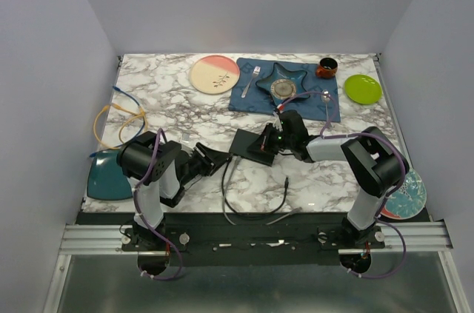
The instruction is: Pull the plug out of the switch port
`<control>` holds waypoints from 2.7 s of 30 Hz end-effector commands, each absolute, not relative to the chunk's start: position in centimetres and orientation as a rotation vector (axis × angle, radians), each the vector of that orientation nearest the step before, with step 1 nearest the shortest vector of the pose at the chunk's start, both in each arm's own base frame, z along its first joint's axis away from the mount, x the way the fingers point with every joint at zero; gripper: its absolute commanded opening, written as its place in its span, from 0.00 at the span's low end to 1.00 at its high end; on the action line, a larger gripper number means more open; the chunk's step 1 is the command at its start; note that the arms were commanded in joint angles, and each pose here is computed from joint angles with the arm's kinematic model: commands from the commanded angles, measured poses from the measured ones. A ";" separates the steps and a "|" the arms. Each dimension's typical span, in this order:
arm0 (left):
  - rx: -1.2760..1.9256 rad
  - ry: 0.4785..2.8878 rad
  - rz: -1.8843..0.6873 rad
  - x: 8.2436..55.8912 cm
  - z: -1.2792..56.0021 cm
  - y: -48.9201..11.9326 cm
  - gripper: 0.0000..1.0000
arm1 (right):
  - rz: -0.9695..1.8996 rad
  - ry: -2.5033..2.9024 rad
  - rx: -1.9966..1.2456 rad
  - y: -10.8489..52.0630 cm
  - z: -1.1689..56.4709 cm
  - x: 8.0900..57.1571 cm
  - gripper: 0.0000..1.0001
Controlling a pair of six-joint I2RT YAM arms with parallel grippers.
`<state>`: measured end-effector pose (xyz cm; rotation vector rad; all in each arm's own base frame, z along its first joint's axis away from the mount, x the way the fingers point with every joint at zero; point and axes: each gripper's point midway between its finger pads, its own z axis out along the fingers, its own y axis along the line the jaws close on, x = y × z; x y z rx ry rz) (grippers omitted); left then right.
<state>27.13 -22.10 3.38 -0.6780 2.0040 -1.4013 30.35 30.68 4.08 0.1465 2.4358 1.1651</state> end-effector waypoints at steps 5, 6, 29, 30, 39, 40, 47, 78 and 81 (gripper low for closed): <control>-0.628 2.137 -1.226 26.5 0.0 -21.6 0.52 | 0.948 2.614 0.222 27.6 -1.4 28.5 0.02; -0.635 2.141 -1.208 26.7 -0.2 -21.5 0.51 | 0.949 2.614 0.219 27.6 -1.4 28.5 0.03; -0.628 2.218 -1.079 27.2 -1.2 -21.4 0.41 | 0.941 2.617 0.214 27.6 -1.6 28.5 0.02; -0.631 2.223 -1.078 27.1 -1.4 -21.4 0.40 | 0.940 2.619 0.215 27.6 -1.6 28.5 0.02; -0.638 2.231 -1.076 27.1 -1.7 -21.4 0.24 | 0.936 2.619 0.214 27.5 -1.7 28.4 0.02; -0.637 2.232 -1.075 27.1 -1.8 -21.4 0.21 | 0.936 2.619 0.214 27.5 -1.7 28.4 0.02; -0.633 2.239 -1.079 26.7 -1.9 -21.4 0.24 | 0.937 2.620 0.216 27.5 -1.7 28.4 0.02; -0.577 2.246 -1.114 25.6 -1.0 -21.8 0.00 | 0.891 2.524 0.139 27.1 2.4 29.6 0.02; -0.574 2.243 -1.122 25.3 -0.8 -21.7 0.00 | 0.897 2.533 0.139 27.2 2.2 29.7 0.02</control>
